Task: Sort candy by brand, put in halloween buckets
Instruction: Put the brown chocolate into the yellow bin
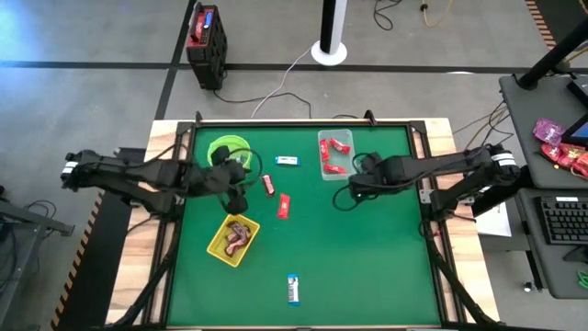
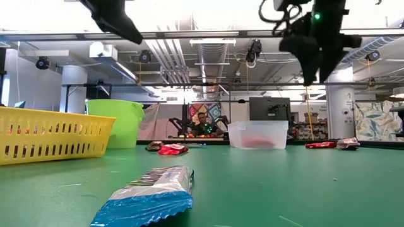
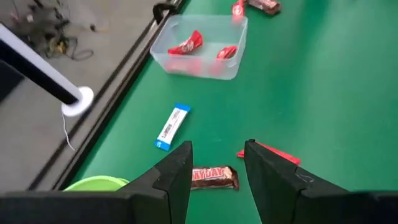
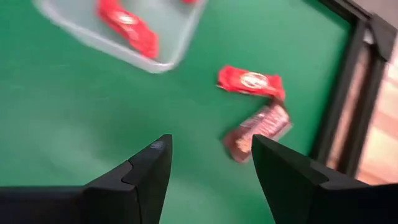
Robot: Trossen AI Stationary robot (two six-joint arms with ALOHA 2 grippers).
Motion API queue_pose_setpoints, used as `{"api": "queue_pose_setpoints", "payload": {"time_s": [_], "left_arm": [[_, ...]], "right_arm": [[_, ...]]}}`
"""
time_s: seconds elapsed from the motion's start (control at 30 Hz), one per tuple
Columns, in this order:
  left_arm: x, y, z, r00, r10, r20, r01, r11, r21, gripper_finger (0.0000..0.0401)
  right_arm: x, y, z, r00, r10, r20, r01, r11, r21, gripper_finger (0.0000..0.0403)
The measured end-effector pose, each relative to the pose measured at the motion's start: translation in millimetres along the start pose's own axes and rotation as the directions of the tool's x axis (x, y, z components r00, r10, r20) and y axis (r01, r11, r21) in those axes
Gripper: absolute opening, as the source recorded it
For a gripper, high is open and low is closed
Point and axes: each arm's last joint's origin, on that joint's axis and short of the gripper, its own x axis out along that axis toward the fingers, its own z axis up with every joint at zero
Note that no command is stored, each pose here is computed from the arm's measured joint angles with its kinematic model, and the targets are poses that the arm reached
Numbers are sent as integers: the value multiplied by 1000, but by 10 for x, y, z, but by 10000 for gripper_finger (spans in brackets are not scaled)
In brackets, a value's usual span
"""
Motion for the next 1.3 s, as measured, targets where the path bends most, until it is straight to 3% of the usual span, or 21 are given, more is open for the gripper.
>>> {"api": "queue_pose_setpoints", "payload": {"time_s": [0.27, 0.57, 0.8, 1.0, 1.3], "left_arm": [[-82, -137, -22, 1000, 7, 29, -8, 999, 52, 130], [-81, -137, -22, 1000, 8, 29, -10, 997, 75, 130], [-74, -142, -22, 1000, 8, 28, -11, 997, 79, 130], [-73, -141, -20, 1000, 10, 29, -12, 997, 78, 130], [-74, -141, -13, 999, 14, 36, -16, 997, 74, 130]], "right_arm": [[398, -289, -37, 992, -43, -123, 61, 987, 146, 215], [965, -542, -107, 955, -109, -276, 199, 926, 320, 215], [1197, -560, -122, 971, -53, -234, 143, 911, 386, 215], [1361, -635, -201, 960, -93, -263, 201, 883, 423, 215], [1515, -611, -301, 975, -31, -219, 127, 890, 438, 203]]}}
